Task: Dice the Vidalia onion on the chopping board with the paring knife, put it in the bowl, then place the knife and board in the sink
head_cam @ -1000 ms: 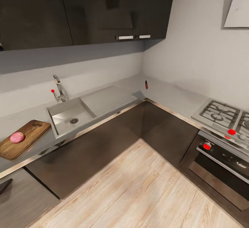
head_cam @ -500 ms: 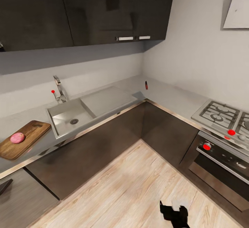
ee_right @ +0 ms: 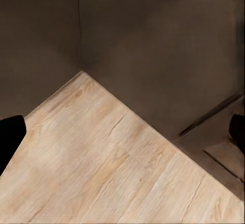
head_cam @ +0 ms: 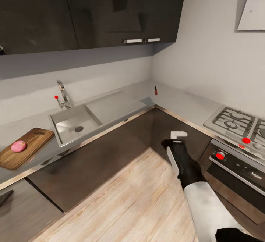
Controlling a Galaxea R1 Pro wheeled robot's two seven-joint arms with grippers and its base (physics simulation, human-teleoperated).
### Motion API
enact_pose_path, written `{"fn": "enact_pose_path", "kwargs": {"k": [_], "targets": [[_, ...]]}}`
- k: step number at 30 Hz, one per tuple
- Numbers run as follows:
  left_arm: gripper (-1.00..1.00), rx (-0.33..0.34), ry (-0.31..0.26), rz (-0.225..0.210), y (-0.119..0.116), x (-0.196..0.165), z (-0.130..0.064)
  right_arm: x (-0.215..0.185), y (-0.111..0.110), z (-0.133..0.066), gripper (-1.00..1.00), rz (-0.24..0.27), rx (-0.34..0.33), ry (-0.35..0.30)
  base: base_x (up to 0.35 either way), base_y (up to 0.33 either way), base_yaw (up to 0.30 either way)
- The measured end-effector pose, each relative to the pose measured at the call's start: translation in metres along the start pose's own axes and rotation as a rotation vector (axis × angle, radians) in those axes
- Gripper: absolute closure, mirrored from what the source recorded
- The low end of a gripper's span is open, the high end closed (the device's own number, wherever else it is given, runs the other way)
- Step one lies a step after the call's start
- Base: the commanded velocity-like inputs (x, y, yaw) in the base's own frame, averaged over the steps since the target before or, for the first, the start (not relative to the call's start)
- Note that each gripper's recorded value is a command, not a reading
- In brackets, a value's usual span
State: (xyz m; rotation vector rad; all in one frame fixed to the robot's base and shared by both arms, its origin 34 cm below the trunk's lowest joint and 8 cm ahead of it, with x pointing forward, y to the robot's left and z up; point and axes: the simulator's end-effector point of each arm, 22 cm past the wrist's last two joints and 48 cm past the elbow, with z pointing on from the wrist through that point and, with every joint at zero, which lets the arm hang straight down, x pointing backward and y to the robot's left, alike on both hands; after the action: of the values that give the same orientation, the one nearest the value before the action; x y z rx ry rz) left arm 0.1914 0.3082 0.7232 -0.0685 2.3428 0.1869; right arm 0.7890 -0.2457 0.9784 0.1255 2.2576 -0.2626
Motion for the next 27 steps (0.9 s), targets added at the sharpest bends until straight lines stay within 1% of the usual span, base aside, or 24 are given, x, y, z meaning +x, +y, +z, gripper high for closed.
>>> {"fn": "enact_pose_path", "kwargs": {"k": [1,2,3,4,5,7,8,9,10,11,14,15,16,17,18,19,20,21,22,25,27], "targets": [[-1.0,0.0,0.0,0.0,0.0,0.0,0.0,-0.016,-0.001,-0.002,-1.0,0.001,0.004,-0.01,0.0,0.0,0.0],[-1.0,0.0,0.0,0.0,0.0,0.0,0.0,-0.044,-0.004,-0.005,-1.0,0.0,0.013,-0.025,0.0,0.0,0.0],[-1.0,0.0,0.0,0.0,0.0,0.0,0.0,-0.061,-0.005,-0.008,-1.0,0.0,0.017,-0.037,0.0,0.0,0.0],[-1.0,0.0,0.001,0.0,0.0,0.0,0.0,-0.089,-0.009,-0.012,-1.0,-0.003,0.028,-0.048,0.0,0.0,0.0],[-1.0,0.001,0.002,-0.002,-0.001,0.001,0.0,-0.128,-0.014,-0.018,-1.0,-0.007,0.042,-0.064,0.0,0.0,0.0],[-1.0,0.002,0.005,-0.004,-0.003,0.001,-0.001,-0.18,-0.026,-0.027,-1.0,-0.015,0.066,-0.081,0.0,0.0,0.0],[-1.0,0.001,0.007,-0.005,-0.003,0.002,-0.001,-0.222,-0.037,-0.038,-1.0,-0.014,0.084,-0.108,0.0,0.0,0.0],[-1.0,0.002,0.01,-0.005,-0.003,0.004,-0.002,-0.249,-0.05,-0.044,-1.0,-0.017,0.105,-0.113,0.0,0.0,0.0],[-1.0,0.002,0.012,-0.005,-0.003,0.004,-0.002,-0.262,-0.057,-0.047,-1.0,-0.016,0.113,-0.115,0.0,0.0,0.0],[-1.0,0.002,0.015,-0.005,-0.004,0.005,-0.003,-0.285,-0.071,-0.052,-1.0,-0.015,0.133,-0.117,0.0,0.0,0.0],[-1.0,0.002,0.018,-0.007,-0.006,0.007,-0.003,-0.349,-0.115,-0.081,-1.0,0.01,0.182,-0.145,0.028,0.0,0.0],[-1.0,0.002,0.017,-0.008,-0.006,0.007,-0.004,-0.362,-0.123,-0.089,-1.0,0.02,0.181,-0.154,0.109,0.0,0.0],[-1.0,0.002,0.018,-0.008,-0.006,0.007,-0.004,-0.364,-0.122,-0.089,-1.0,0.023,0.173,-0.154,0.197,0.0,0.0],[-1.0,0.002,0.018,-0.008,-0.006,0.007,-0.004,-0.369,-0.118,-0.091,-1.0,0.022,0.139,-0.157,0.24,0.0,0.0],[-1.0,0.001,0.018,-0.008,-0.006,0.007,-0.004,-0.371,-0.11,-0.091,-1.0,0.02,0.101,-0.158,0.256,0.0,0.0],[-1.0,0.001,0.018,-0.008,-0.006,0.007,-0.004,-0.371,-0.105,-0.091,-1.0,0.018,0.081,-0.158,0.278,0.0,0.0],[-1.0,0.001,0.018,-0.008,-0.006,0.007,-0.004,-0.371,-0.096,-0.09,-1.0,0.014,0.04,-0.156,0.297,0.0,0.0],[-1.0,0.001,0.018,-0.009,-0.006,0.007,-0.004,-0.368,-0.084,-0.087,-1.0,0.008,-0.014,-0.147,0.304,0.0,0.0],[-1.0,0.001,0.018,-0.01,-0.006,0.007,-0.004,-0.364,-0.077,-0.084,-1.0,0.003,-0.042,-0.139,0.307,0.0,0.0],[-1.0,0.001,0.019,-0.013,-0.008,0.007,-0.004,-0.36,-0.068,-0.08,-1.0,-0.002,-0.075,-0.132,0.312,0.0,0.0],[-1.0,0.0,0.02,-0.015,-0.009,0.008,-0.004,-0.359,-0.063,-0.076,-1.0,-0.002,-0.087,-0.145,0.315,0.0,0.0]]}}
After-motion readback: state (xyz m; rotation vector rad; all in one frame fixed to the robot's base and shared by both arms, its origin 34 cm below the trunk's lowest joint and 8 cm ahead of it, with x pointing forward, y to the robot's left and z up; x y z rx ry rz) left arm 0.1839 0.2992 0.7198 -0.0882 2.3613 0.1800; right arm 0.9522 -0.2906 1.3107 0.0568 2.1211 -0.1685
